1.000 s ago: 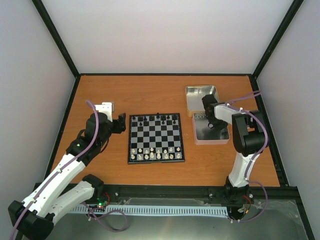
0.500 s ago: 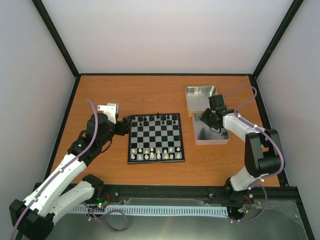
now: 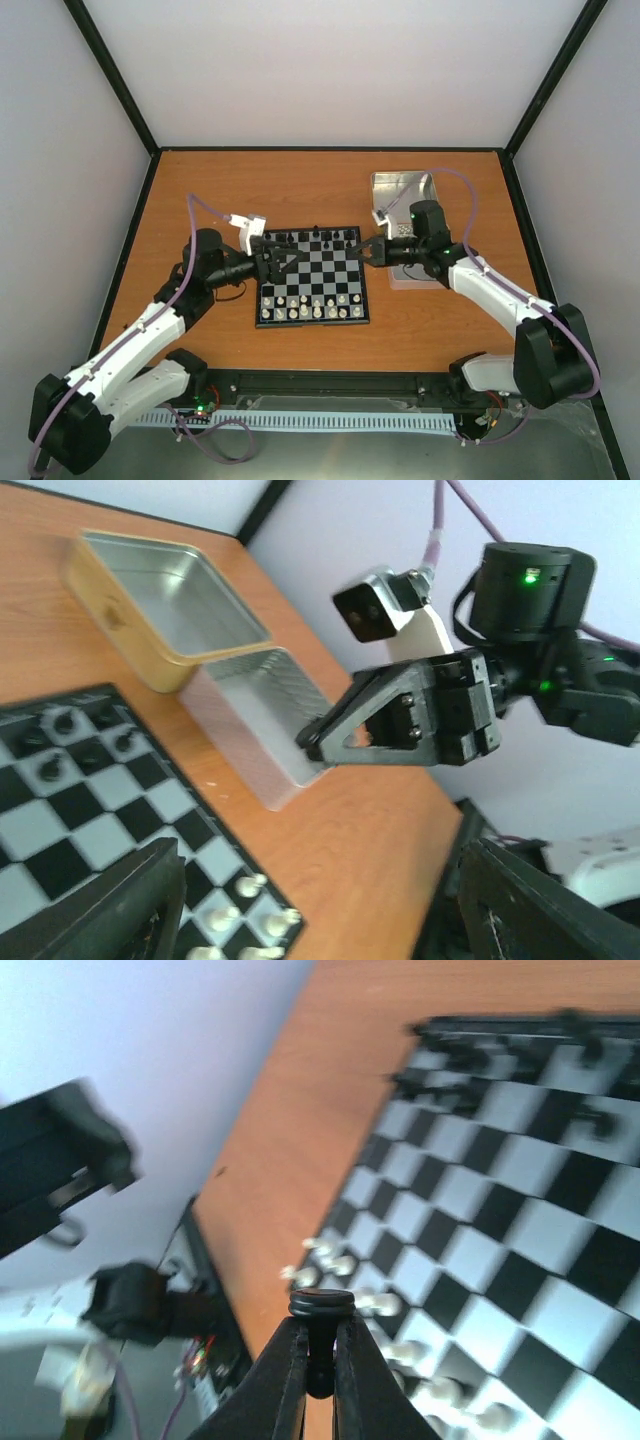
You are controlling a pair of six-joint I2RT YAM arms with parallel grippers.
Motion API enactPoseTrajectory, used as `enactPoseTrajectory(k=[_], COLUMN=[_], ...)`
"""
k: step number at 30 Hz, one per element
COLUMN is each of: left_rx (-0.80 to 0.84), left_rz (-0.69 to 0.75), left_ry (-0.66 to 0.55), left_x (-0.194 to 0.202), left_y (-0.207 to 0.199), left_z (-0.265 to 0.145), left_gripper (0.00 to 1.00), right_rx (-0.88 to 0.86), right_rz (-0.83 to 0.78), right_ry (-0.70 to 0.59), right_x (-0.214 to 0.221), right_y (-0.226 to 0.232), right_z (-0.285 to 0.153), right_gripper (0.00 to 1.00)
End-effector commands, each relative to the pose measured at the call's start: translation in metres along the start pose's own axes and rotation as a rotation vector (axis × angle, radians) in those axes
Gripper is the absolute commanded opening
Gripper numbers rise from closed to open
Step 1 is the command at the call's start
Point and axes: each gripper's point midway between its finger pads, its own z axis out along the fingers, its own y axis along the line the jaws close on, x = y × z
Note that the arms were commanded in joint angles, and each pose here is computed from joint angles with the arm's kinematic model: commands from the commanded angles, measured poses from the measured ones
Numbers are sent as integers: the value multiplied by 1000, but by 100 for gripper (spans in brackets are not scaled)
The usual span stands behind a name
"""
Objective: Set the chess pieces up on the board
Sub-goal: Place the chess piece on the chessboard.
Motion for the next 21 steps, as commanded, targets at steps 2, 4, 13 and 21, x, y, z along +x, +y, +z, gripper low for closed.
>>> enactPoseTrajectory(k=[2, 4, 13, 21], left_rx=[253, 283, 348, 354], left_rz=[-121, -174, -280, -392], left_ry=[71, 104, 155, 193], left_x=[-1, 5, 16, 19], left_y=[-44, -46, -47, -42], left_z=[1, 2, 9, 17], left_gripper=[75, 75, 68, 65], right_rx=[-280, -326, -431, -433], right_rz=[-260, -305, -423, -478], right_ry=[67, 76, 157, 213], right_x=[17, 18, 24, 30], right_y=[72, 85, 117, 123], right_z=[8, 12, 29, 39], right_gripper=[3, 3, 3, 3])
